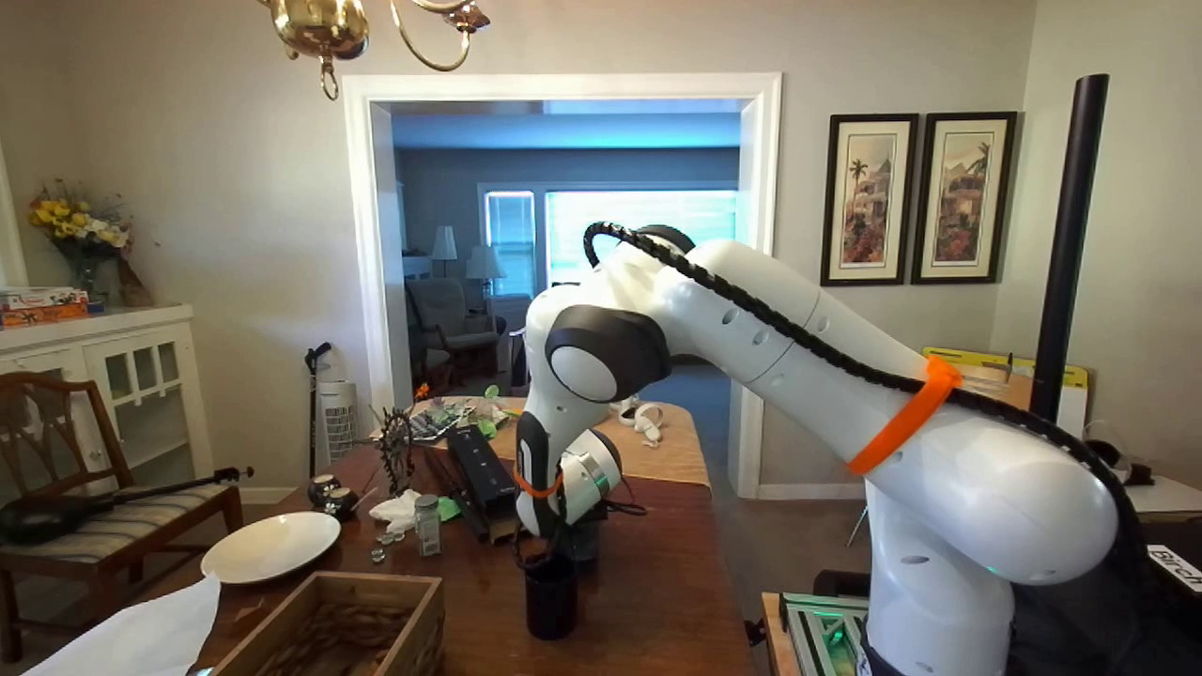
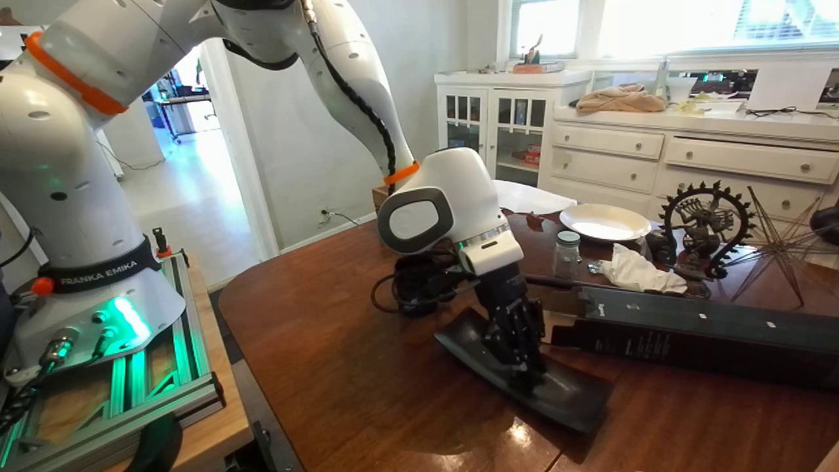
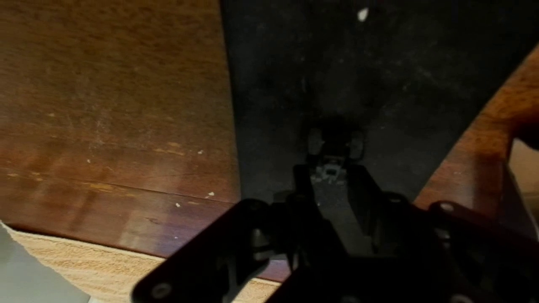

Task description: Place the toy car on the black tray.

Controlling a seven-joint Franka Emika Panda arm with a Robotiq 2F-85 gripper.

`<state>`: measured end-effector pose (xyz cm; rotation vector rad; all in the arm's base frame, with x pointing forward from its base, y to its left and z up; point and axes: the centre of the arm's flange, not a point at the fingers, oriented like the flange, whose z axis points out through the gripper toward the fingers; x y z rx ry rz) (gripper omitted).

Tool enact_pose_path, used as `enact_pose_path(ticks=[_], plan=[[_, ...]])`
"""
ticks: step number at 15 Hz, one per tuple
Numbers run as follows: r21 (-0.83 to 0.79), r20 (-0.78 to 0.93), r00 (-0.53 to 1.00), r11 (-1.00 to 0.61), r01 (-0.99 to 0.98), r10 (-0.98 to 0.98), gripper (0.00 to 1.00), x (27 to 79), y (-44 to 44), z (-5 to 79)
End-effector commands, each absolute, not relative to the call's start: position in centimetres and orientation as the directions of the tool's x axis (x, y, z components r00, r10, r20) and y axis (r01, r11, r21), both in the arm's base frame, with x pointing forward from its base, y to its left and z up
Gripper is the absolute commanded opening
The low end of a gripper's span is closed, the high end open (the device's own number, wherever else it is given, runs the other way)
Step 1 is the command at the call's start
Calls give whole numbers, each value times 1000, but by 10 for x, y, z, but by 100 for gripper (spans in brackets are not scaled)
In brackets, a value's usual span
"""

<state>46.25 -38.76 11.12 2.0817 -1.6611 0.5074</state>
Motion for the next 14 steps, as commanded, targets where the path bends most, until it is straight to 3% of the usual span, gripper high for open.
enact_pose_path(ticks=[1, 8, 9, 10, 14], plan=[[117, 489, 189, -151, -982, -851, 7, 456, -373, 103], [109, 488, 175, -139, -984, -855, 8, 455, -373, 104], [107, 487, 172, -137, -985, -856, 41, 456, -373, 104], [108, 483, 169, -134, -985, -859, 55, 455, -373, 104], [106, 476, 152, -116, -988, -866, 84, 454, -374, 103]])
